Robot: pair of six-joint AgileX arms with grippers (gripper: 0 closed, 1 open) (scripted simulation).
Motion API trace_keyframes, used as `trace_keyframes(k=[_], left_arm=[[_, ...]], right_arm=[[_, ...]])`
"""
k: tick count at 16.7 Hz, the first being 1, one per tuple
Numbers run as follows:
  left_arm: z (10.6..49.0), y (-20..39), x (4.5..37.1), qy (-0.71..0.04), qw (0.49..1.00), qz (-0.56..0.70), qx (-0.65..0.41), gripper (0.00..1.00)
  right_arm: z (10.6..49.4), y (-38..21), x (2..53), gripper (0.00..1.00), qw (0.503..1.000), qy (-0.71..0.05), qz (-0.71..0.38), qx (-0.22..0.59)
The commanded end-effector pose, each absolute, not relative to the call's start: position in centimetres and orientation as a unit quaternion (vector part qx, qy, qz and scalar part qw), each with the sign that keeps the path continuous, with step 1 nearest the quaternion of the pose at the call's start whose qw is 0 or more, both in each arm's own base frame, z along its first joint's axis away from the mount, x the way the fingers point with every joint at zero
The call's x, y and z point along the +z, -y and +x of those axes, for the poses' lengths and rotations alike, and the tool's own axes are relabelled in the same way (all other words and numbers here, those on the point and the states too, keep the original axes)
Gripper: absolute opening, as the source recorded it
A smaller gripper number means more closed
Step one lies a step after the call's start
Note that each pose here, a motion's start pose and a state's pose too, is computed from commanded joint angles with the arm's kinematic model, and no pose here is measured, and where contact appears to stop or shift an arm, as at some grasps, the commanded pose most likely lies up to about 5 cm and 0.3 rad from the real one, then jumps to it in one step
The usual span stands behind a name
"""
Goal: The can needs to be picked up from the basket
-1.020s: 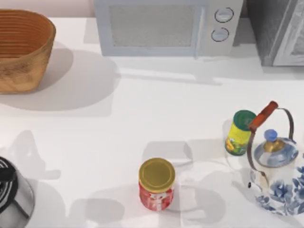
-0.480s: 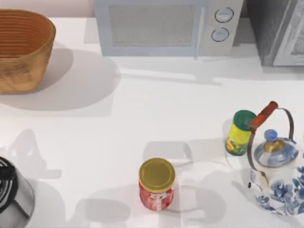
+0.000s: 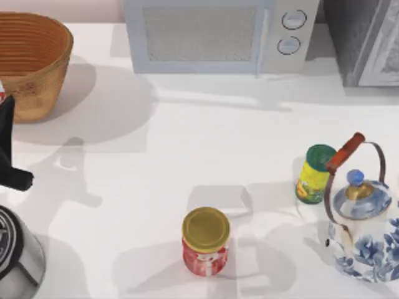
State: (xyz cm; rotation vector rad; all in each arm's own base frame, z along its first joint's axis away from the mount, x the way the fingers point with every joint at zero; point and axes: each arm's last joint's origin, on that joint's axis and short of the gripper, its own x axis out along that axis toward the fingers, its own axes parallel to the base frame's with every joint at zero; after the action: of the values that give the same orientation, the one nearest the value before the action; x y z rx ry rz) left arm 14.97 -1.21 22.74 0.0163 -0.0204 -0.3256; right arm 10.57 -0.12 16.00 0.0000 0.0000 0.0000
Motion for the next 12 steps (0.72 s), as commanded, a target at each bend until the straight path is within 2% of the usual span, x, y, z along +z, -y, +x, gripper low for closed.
trace_keyframes(k=[3, 6, 9, 12], left_arm=[[19.8, 2.0, 23.6, -0.016, 0.967, 0.003, -0.253, 0.00], [25.1, 3.0, 23.2, -0.025, 0.937, -0.001, -0.348, 0.00], [30.4, 4.2, 20.6, -0.031, 0.898, -0.007, -0.439, 0.00], [34.8, 5.4, 16.4, -0.033, 0.852, -0.012, -0.523, 0.00]], right_arm=[[10.6, 0.1, 16.0, 1.00, 1.000, 0.000, 0.000, 0.000], [10.6, 0.1, 16.0, 1.00, 1.000, 0.000, 0.000, 0.000], [10.6, 0.1, 16.0, 1.00, 1.000, 0.000, 0.000, 0.000], [10.6, 0.1, 16.0, 1.00, 1.000, 0.000, 0.000, 0.000]])
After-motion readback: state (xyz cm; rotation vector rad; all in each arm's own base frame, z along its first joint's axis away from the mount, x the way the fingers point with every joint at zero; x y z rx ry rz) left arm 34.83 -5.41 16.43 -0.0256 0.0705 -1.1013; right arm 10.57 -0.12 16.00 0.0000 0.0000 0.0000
